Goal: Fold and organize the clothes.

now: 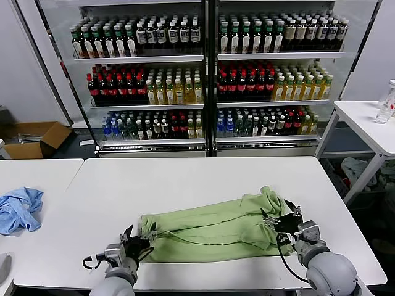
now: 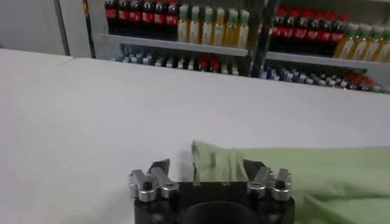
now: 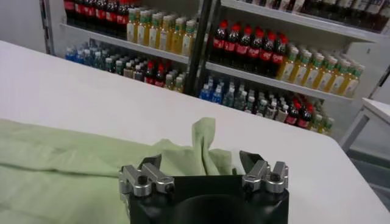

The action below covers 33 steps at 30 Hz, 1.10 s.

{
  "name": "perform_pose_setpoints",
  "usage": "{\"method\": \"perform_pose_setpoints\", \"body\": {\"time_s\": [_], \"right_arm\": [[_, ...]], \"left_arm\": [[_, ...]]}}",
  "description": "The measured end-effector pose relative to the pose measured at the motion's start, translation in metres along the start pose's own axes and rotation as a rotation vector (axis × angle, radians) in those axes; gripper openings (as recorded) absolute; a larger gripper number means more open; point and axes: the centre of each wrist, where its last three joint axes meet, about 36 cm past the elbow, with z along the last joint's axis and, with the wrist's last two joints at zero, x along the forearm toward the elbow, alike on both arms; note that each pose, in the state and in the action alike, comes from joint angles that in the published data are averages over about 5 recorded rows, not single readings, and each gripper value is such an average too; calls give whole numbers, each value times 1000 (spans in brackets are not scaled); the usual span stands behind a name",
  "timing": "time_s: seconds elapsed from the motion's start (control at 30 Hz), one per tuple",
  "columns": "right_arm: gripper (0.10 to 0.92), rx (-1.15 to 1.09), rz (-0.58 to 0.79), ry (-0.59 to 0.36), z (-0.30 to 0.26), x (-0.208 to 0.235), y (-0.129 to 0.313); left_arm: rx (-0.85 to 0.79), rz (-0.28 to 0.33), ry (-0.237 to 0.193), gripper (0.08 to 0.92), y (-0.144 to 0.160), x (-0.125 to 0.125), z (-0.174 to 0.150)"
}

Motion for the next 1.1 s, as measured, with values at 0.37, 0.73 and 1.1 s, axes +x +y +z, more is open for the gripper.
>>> {"method": "perform_pose_setpoints", "body": {"time_s": [0.37, 0.73, 1.1], "right_arm": [[823, 0, 12, -14, -4, 0, -4], [823, -29, 15, -33, -9, 2, -5], [823, -50, 25, -80, -25, -1, -12]], "left_arm": [[-14, 9, 29, 556, -8, -2, 19], [111, 95, 75, 244, 12, 1, 21], [302, 56, 58, 109, 93, 0, -12]]}}
